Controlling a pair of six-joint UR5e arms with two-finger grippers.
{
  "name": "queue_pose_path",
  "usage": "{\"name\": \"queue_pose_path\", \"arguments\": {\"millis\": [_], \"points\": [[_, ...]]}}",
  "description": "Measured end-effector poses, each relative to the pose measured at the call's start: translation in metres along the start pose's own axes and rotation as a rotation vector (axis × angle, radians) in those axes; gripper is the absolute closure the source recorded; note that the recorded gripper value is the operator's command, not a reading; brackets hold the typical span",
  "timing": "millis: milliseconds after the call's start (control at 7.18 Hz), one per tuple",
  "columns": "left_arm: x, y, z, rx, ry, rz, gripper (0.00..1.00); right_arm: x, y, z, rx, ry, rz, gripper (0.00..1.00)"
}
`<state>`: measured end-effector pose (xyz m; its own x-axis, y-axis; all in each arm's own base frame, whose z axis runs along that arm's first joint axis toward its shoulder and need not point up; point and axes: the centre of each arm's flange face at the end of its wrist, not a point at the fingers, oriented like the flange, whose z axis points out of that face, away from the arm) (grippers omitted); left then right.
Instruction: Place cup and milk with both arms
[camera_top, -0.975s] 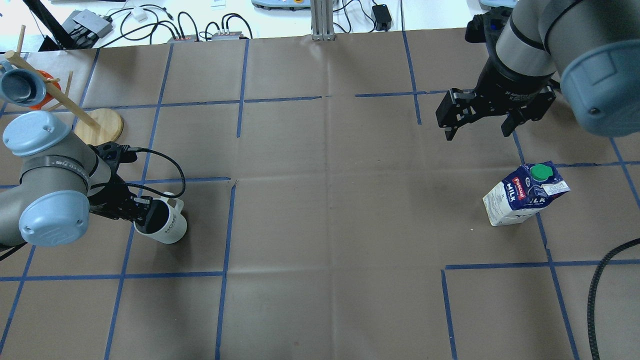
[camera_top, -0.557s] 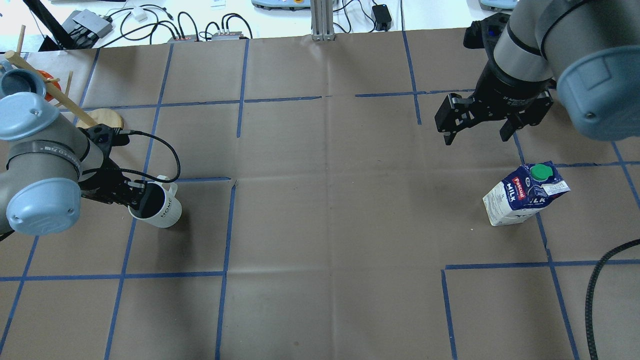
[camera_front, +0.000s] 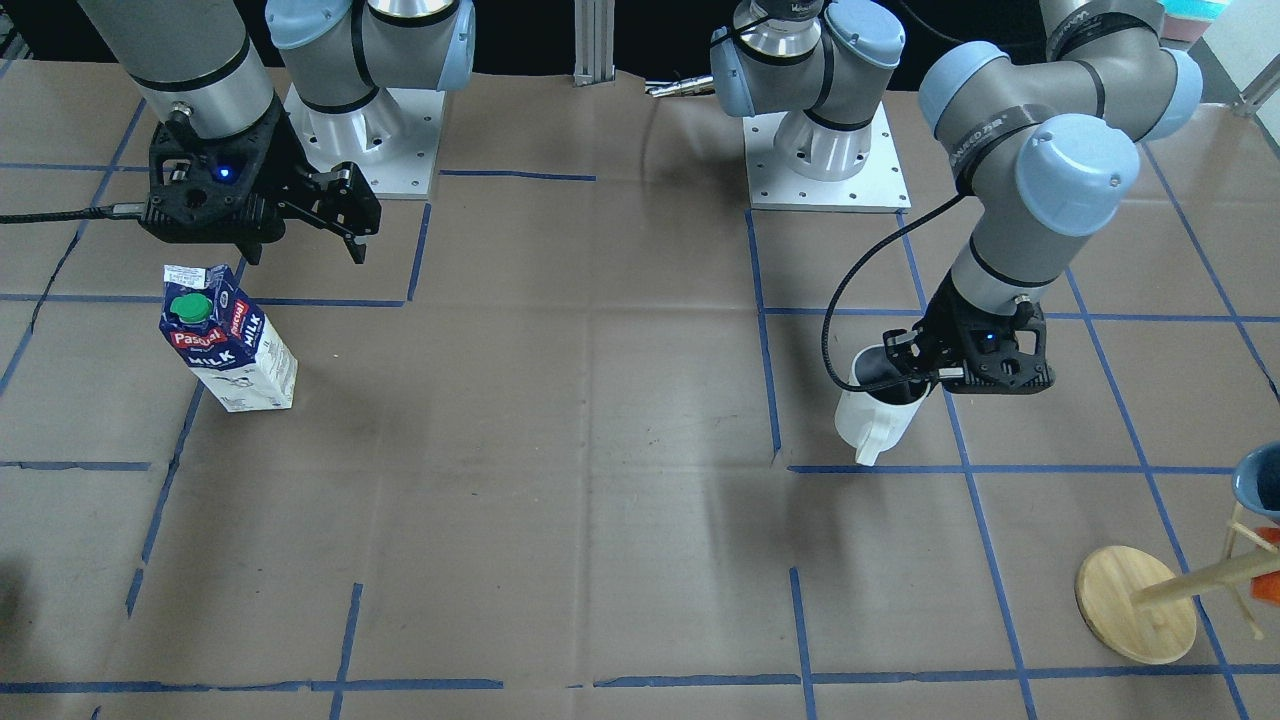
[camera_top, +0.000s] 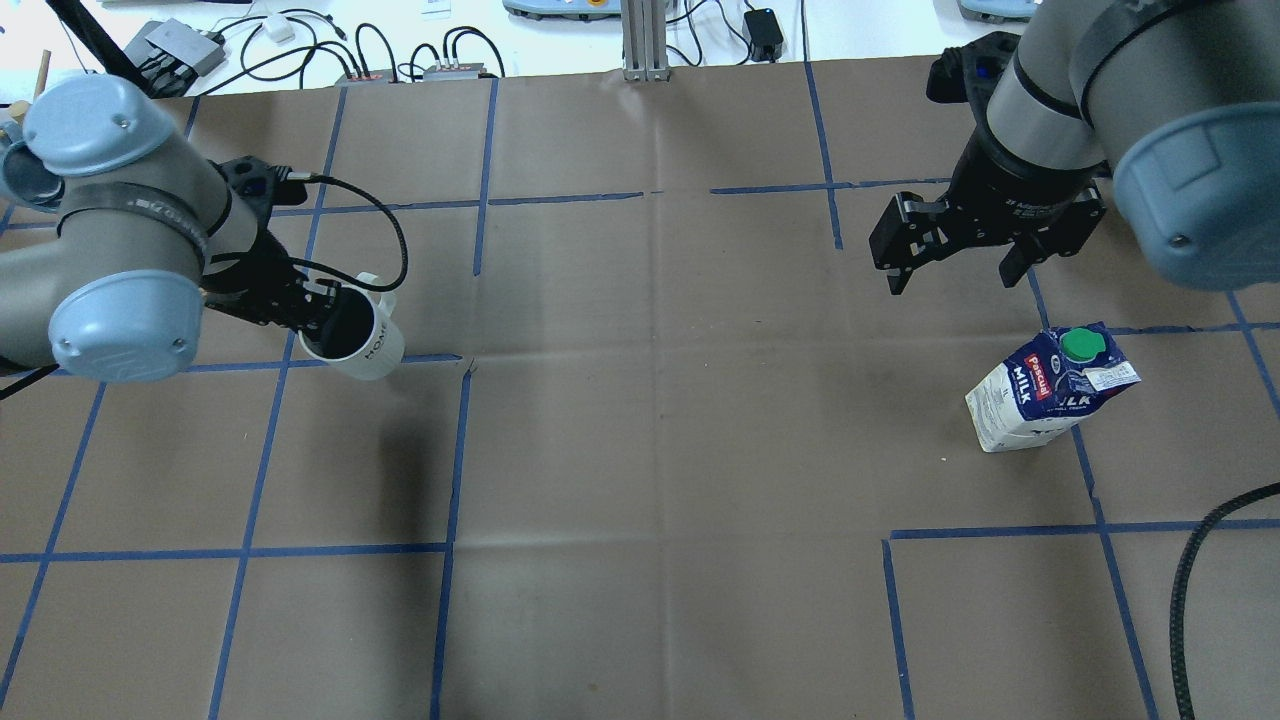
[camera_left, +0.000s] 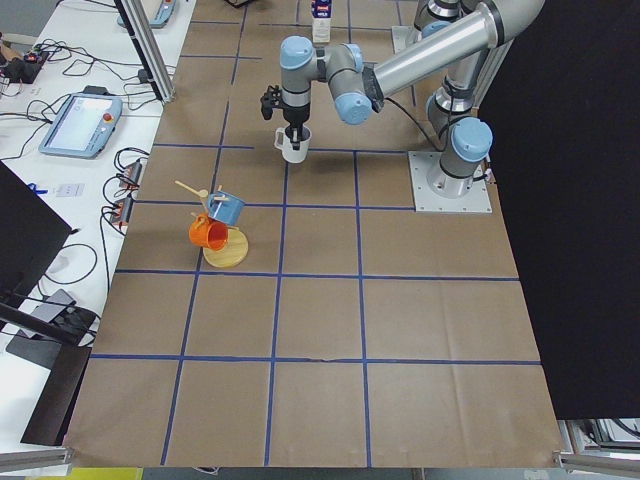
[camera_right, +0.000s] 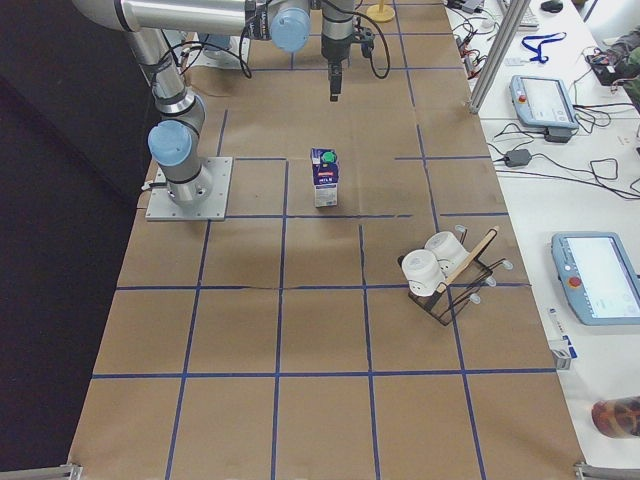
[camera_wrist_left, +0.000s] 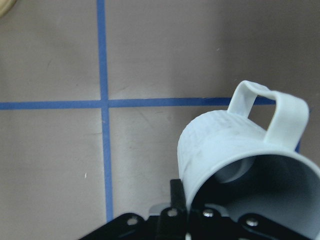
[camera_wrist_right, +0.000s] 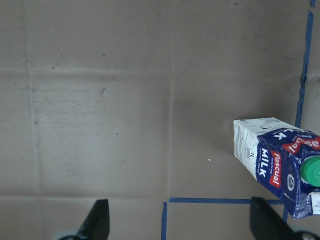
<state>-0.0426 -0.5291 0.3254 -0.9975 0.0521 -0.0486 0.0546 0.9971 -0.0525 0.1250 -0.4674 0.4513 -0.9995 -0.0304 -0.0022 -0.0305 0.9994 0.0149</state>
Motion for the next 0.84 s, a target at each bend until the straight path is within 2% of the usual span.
{"name": "queue_pose_path", "arguments": {"millis": [139, 418, 557, 836], "points": [[0.029, -0.035, -0.008, 0.014, 0.001, 0.036, 1.0, 0.0, 0.0, 0.0, 0.0, 0.0, 0.0, 0.0], [0.095, -0.112, -0.006, 0.001, 0.012, 0.083, 1.0, 0.0, 0.0, 0.001, -0.001, 0.0, 0.0, 0.0], [0.132, -0.146, 0.005, -0.001, 0.022, 0.062, 1.0, 0.0, 0.0, 0.002, -0.003, 0.0, 0.0, 0.0], [0.186, -0.194, 0.018, -0.045, 0.04, -0.008, 1.0, 0.0, 0.001, 0.005, -0.007, 0.0, 0.0, 0.0]]}}
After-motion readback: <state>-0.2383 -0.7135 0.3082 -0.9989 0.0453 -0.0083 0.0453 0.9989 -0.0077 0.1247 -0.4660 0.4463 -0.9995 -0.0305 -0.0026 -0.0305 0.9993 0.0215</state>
